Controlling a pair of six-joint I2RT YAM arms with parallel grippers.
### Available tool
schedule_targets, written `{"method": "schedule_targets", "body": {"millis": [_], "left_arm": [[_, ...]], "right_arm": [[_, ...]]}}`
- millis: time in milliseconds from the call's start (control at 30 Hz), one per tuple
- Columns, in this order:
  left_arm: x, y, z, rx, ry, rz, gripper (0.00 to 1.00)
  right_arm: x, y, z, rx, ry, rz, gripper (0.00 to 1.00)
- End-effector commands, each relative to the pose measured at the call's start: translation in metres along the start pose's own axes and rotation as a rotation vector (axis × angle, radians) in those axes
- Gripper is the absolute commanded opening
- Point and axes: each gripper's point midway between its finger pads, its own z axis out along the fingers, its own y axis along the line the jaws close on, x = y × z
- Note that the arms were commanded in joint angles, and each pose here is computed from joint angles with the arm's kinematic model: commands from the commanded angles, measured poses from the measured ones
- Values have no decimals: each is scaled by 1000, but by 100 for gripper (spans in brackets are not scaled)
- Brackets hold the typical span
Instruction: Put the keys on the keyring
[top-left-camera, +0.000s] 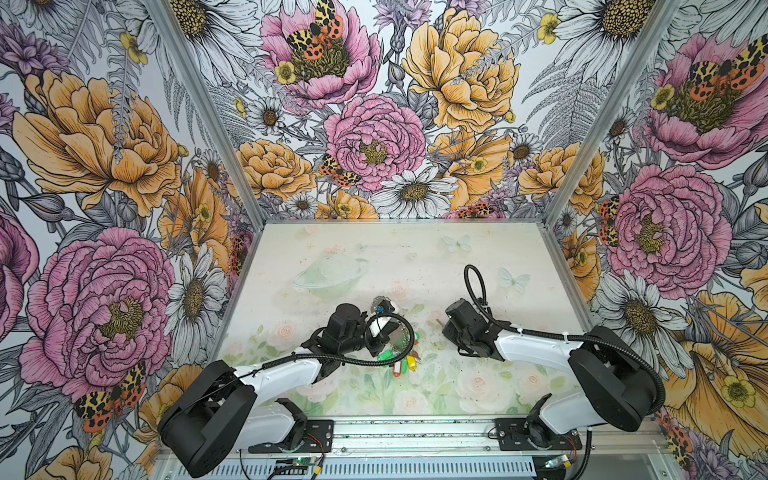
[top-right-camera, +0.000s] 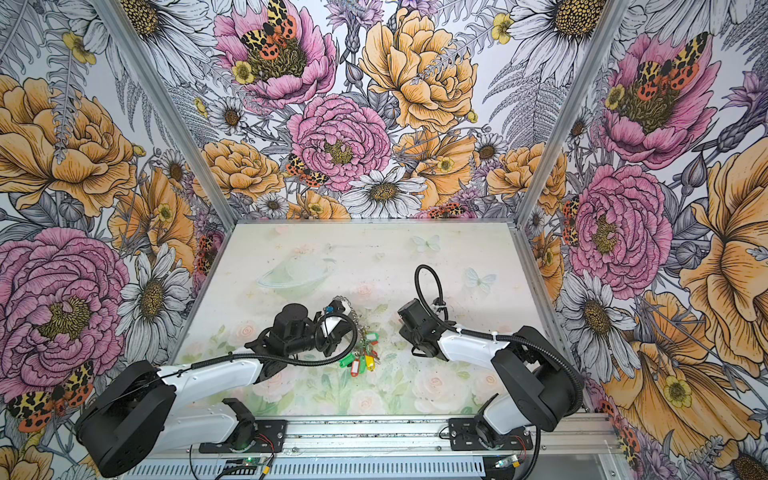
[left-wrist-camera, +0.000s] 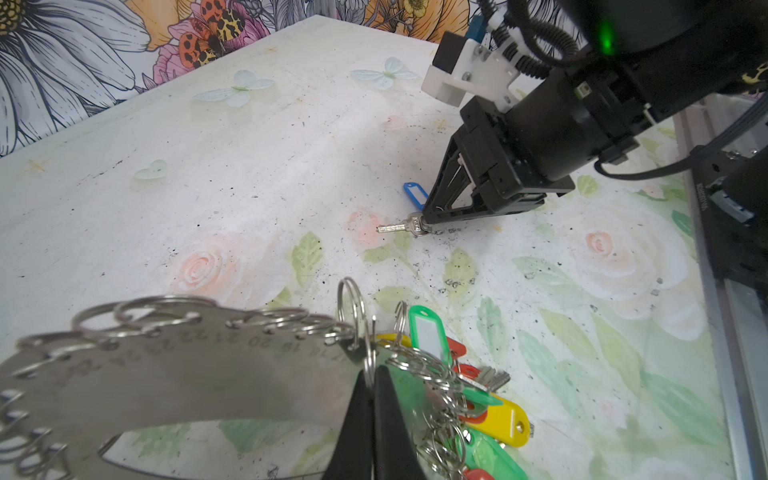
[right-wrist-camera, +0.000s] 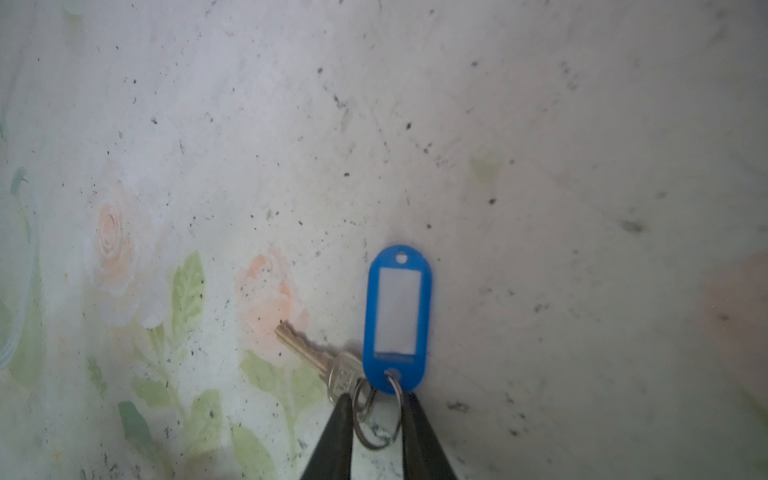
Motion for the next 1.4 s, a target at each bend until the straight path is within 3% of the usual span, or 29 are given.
{"method": "schedule_targets", "body": {"millis": [0,433,1367], "left_arm": [[-18,3,2,-14,-41,40,0],[-18,2,3,-12,-39,42,0],[-17,2,3,-12,-36,41,0]], "right_arm": [[0,-5,4,15,-19,-6,19],[-18,7,-8,-18,-99,-41,12],[-14,20,2,-5,-82,-149,15]]}}
